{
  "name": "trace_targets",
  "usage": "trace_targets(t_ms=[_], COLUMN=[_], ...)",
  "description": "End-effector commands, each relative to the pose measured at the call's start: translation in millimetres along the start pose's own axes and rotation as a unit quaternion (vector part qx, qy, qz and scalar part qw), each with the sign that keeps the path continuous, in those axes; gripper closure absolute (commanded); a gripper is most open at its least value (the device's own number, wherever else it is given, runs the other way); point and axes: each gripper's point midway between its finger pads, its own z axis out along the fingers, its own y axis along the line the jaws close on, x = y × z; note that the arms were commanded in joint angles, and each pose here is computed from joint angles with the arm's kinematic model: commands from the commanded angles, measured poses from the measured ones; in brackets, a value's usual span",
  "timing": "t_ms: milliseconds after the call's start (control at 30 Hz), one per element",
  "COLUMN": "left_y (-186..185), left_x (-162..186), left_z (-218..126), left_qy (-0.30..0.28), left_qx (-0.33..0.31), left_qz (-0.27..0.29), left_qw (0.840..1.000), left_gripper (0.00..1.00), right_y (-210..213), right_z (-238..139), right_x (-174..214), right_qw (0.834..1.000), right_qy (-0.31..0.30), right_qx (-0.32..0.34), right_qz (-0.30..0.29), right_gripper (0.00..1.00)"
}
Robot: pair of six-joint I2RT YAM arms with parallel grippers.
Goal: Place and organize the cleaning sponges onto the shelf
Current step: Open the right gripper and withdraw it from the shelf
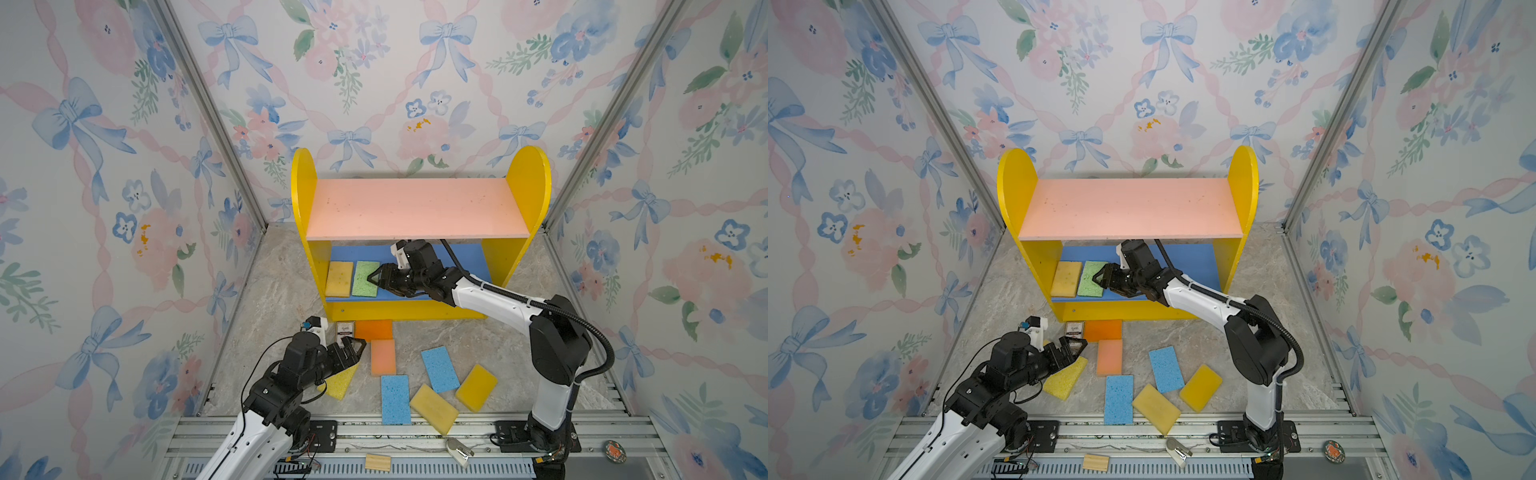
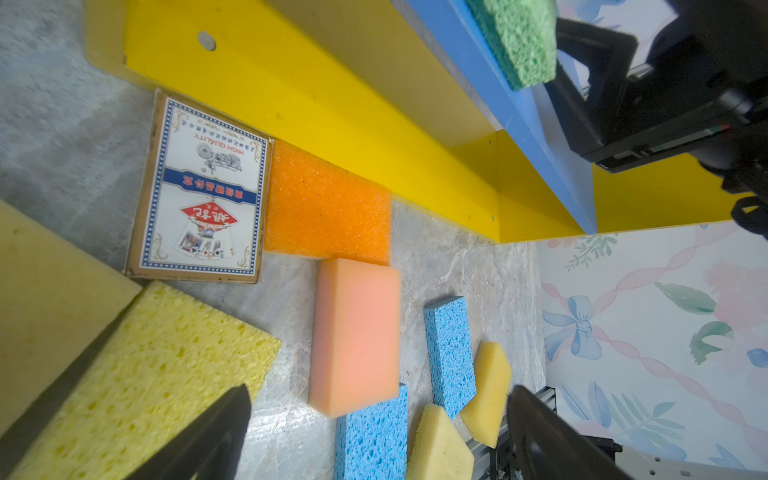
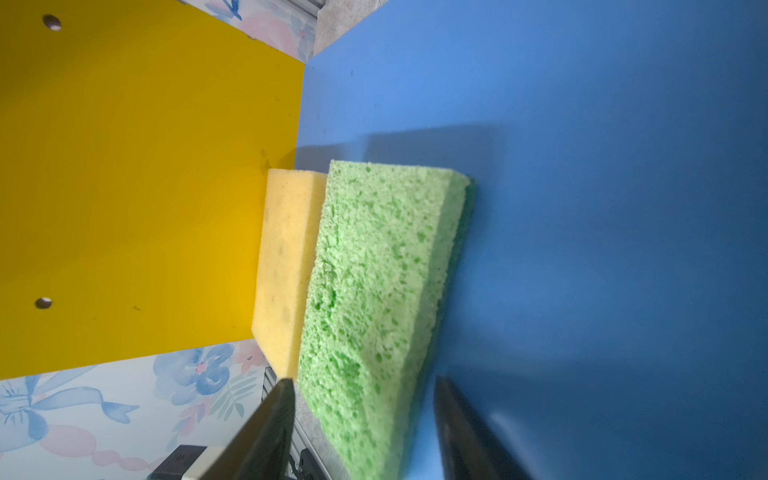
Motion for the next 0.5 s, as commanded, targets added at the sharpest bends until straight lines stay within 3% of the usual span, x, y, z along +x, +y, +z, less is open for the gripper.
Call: trace_targets(t_ms=[0, 467], left_y=[1.9, 2.6], left_x=[0.7, -0.8], left_z=[-1.4, -1.6], left_qy=[0.0, -0.002], left_qx=[0.0, 0.0], left_qz=[0.005, 0.004], left_qw=[1.0, 1.0], left_gripper=[0.02, 0.02], right_y=[-12.5, -6.6], right_z=[4.4, 25.5], right_x=[-4.6, -3.2], right_qw=[1.0, 1.0], right_qy=[0.003, 0.011], right_qx=[0.027, 0.002], right_qz=[-0.005, -0.01], right_gripper=[0.43, 0.41])
